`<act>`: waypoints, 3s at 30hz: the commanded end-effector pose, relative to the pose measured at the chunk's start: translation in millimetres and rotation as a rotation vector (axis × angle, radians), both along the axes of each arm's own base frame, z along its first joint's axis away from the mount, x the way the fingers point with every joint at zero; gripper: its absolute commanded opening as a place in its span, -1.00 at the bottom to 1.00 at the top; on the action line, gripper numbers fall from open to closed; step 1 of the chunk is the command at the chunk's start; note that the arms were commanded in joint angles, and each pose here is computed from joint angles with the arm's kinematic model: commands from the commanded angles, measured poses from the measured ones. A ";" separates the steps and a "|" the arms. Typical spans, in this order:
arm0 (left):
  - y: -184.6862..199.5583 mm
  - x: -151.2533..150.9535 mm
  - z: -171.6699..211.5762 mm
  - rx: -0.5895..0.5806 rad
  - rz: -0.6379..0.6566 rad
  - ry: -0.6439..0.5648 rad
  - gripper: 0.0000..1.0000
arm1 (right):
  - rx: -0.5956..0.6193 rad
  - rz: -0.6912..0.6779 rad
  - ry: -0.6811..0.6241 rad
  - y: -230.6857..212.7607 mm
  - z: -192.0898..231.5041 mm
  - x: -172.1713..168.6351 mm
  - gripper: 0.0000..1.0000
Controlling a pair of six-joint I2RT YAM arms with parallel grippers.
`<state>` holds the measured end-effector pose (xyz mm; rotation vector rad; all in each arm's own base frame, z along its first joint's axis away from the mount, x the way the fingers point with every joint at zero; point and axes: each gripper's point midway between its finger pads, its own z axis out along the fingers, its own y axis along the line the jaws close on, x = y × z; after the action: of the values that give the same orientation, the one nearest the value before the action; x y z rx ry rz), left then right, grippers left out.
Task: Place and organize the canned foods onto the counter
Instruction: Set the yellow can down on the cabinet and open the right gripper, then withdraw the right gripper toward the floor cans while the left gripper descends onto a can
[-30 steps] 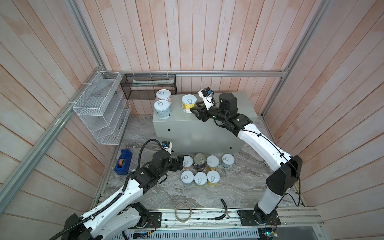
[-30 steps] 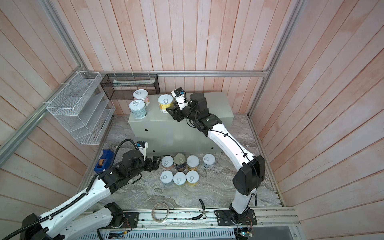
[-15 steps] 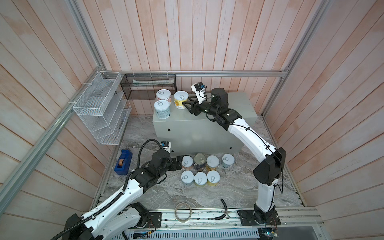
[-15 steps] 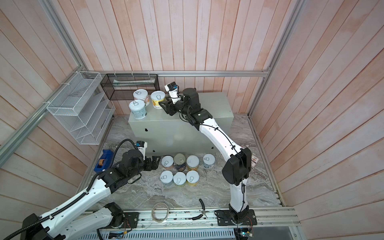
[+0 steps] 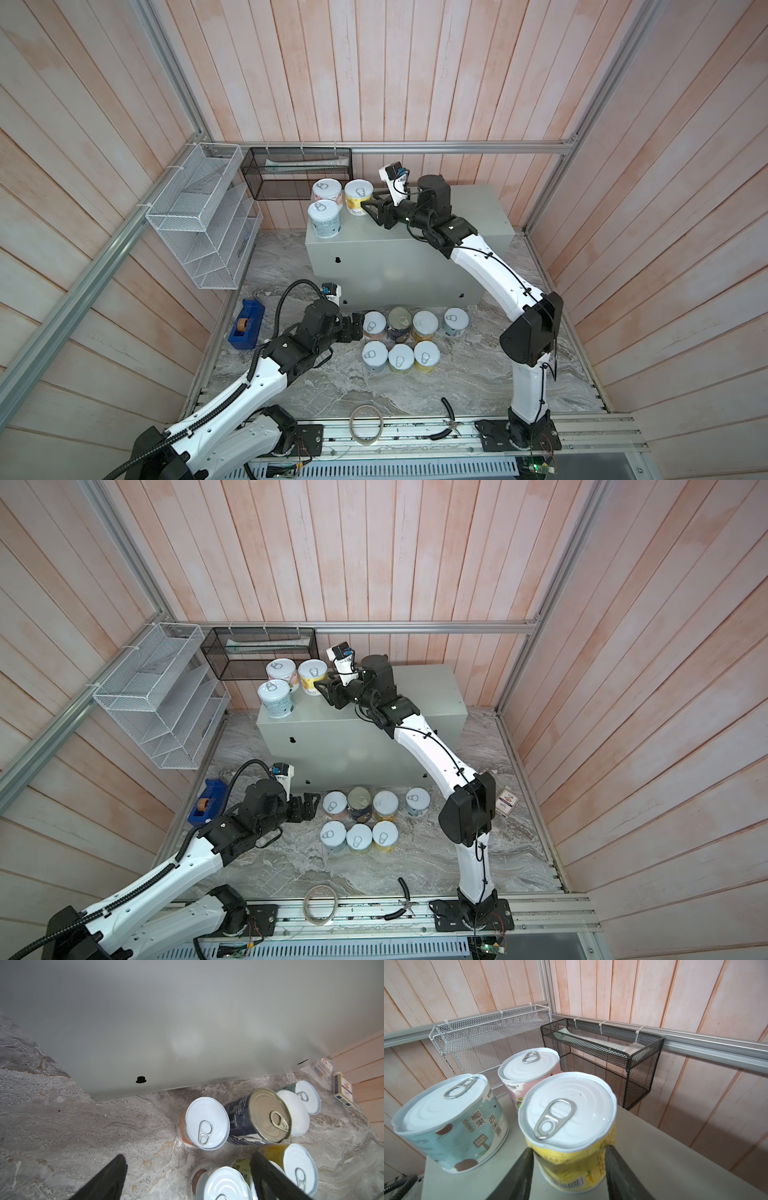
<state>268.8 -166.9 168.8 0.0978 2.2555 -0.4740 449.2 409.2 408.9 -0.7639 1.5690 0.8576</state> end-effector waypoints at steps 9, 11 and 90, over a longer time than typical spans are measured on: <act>6.5 -5.9 1.7 -0.013 0.007 -0.017 0.90 | 0.035 0.000 -0.012 5.8 19.6 -3.4 0.12; 6.9 -9.2 1.4 -0.017 0.001 -0.012 0.94 | 0.032 -0.018 -0.013 -0.9 27.4 -7.3 0.16; -76.3 -45.6 -134.1 0.208 -0.022 0.044 0.85 | -0.221 -0.396 0.279 -167.5 -111.5 -183.1 0.69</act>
<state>215.2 -240.9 30.6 0.2525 2.3880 -0.2530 262.0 242.7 300.9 -0.4746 2.0056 0.5358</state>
